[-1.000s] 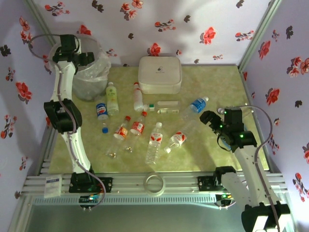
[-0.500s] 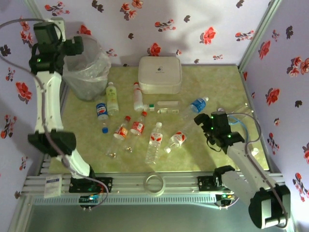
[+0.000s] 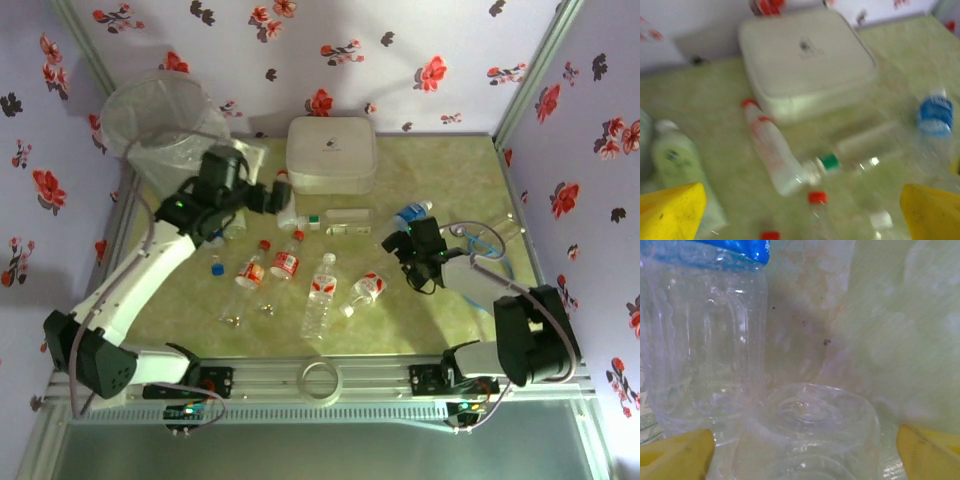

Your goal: Put the plastic bottles in the bin

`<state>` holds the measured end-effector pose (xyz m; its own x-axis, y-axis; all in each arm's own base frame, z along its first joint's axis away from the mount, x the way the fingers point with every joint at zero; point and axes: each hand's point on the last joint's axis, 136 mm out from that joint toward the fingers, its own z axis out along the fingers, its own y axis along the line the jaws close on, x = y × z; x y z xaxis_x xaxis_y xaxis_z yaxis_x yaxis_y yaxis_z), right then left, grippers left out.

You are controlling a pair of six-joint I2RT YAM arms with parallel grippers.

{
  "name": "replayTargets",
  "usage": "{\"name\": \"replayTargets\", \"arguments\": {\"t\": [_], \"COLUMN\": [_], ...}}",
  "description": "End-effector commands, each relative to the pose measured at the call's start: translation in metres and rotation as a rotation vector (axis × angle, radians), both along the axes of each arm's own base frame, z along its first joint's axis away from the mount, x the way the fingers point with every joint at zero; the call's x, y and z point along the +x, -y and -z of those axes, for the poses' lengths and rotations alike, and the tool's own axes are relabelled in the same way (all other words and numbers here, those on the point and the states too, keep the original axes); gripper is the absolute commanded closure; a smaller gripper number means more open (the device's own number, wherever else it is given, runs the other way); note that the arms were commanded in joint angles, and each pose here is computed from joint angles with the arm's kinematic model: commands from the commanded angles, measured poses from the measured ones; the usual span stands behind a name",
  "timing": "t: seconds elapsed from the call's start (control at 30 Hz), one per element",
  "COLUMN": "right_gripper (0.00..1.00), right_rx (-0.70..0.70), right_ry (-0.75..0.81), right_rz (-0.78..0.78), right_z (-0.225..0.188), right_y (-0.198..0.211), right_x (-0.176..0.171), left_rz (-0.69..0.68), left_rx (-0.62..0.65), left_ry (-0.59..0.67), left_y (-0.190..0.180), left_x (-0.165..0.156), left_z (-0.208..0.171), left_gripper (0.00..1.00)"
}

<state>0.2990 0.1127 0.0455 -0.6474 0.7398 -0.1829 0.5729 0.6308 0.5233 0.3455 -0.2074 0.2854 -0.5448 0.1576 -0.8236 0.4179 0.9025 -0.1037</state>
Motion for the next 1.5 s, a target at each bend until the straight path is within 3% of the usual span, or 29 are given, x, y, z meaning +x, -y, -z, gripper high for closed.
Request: {"name": "replayTargets", "arguments": {"t": [0.0, 0.1, 0.47, 0.63, 0.77, 1.13, 1.3, 1.47], "right_gripper": [0.17, 0.27, 0.39, 0.4, 0.4, 0.41, 0.41, 0.41], "right_rx": [0.032, 0.025, -0.077, -0.028, 0.069, 0.3, 0.323, 0.322], "right_ry": [0.055, 0.062, 0.181, 0.281, 0.34, 0.452, 0.458, 0.473], "right_rz": [0.01, 0.011, -0.013, -0.1, -0.247, -0.355, -0.377, -0.37], "right_z": [-0.011, -0.015, -0.089, -0.128, -0.149, -0.182, -0.188, -0.192], "right_y": [-0.008, -0.006, 0.018, 0.002, -0.031, -0.08, -0.089, -0.091], "right_x": [0.015, 0.013, -0.006, 0.002, 0.013, 0.04, 0.04, 0.045], "left_rz": [-0.011, 0.014, 0.161, 0.348, 0.518, 0.526, 0.494, 0.52], "left_rx": [-0.129, -0.159, -0.311, -0.31, -0.47, -0.472, -0.462, -0.465], "left_ry": [-0.029, -0.096, -0.193, -0.251, -0.314, -0.457, -0.468, -0.454], "left_y": [0.02, 0.032, 0.088, 0.138, 0.175, 0.198, 0.201, 0.207], "left_x": [-0.011, -0.021, -0.031, -0.051, -0.07, -0.08, -0.074, -0.075], "left_z": [0.009, 0.033, 0.046, 0.054, 0.043, 0.084, 0.09, 0.085], "left_gripper": [0.0, 0.0, 0.0, 0.0, 0.0, 0.0, 0.01, 0.13]}}
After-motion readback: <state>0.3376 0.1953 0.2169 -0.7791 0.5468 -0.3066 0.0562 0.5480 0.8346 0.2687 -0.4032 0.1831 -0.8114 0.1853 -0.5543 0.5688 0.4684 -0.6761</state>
